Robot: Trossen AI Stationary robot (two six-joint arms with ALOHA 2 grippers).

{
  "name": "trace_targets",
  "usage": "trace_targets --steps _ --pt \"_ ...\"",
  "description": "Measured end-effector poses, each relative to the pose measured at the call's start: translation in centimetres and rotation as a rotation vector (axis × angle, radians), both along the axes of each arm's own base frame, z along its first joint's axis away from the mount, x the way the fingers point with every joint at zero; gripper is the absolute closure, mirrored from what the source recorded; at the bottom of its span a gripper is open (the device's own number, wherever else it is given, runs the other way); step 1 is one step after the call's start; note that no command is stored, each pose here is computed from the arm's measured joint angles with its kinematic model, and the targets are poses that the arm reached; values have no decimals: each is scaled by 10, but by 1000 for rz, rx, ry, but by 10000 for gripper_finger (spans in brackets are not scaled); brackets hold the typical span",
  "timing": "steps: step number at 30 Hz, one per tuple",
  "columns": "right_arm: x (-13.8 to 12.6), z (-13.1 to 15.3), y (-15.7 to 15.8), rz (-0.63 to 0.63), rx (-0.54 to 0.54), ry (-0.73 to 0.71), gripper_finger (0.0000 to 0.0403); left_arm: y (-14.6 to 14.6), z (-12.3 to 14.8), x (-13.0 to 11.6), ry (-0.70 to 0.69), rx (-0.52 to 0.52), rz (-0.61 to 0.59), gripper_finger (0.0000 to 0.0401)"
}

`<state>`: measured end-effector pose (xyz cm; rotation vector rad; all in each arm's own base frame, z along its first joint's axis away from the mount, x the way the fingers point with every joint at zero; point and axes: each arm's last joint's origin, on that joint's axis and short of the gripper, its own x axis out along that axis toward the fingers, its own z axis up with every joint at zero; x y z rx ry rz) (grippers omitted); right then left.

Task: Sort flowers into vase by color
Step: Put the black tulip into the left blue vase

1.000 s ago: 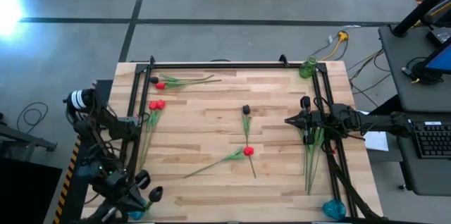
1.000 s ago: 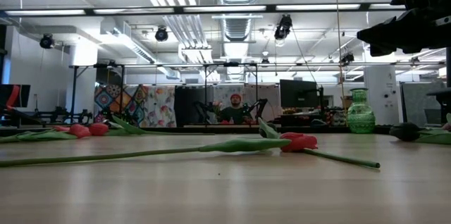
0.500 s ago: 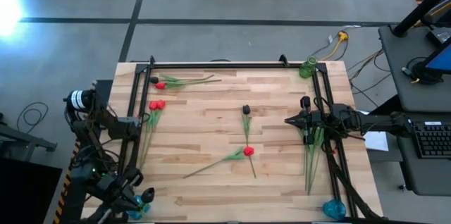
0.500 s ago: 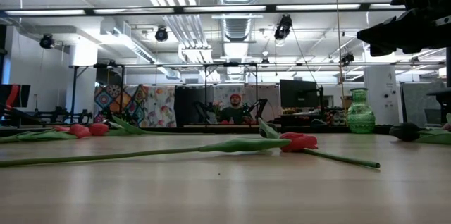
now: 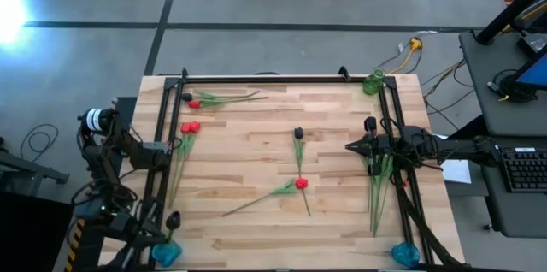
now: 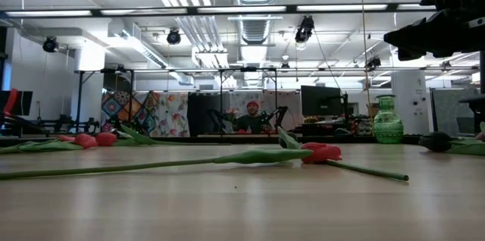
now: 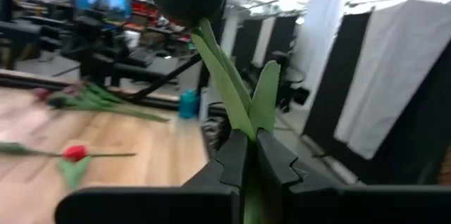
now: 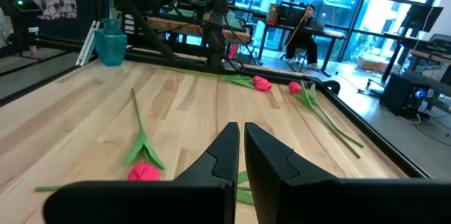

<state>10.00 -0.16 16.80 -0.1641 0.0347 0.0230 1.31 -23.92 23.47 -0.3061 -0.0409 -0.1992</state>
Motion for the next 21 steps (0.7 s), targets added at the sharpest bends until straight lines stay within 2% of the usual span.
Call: trace_targets --steps 6,21 --pt "0 0 0 0 1 0 385 3 -2 -13 58 70 65 401" --pt "0 0 0 0 1 0 385 3 -4 -27 58 105 21 401"
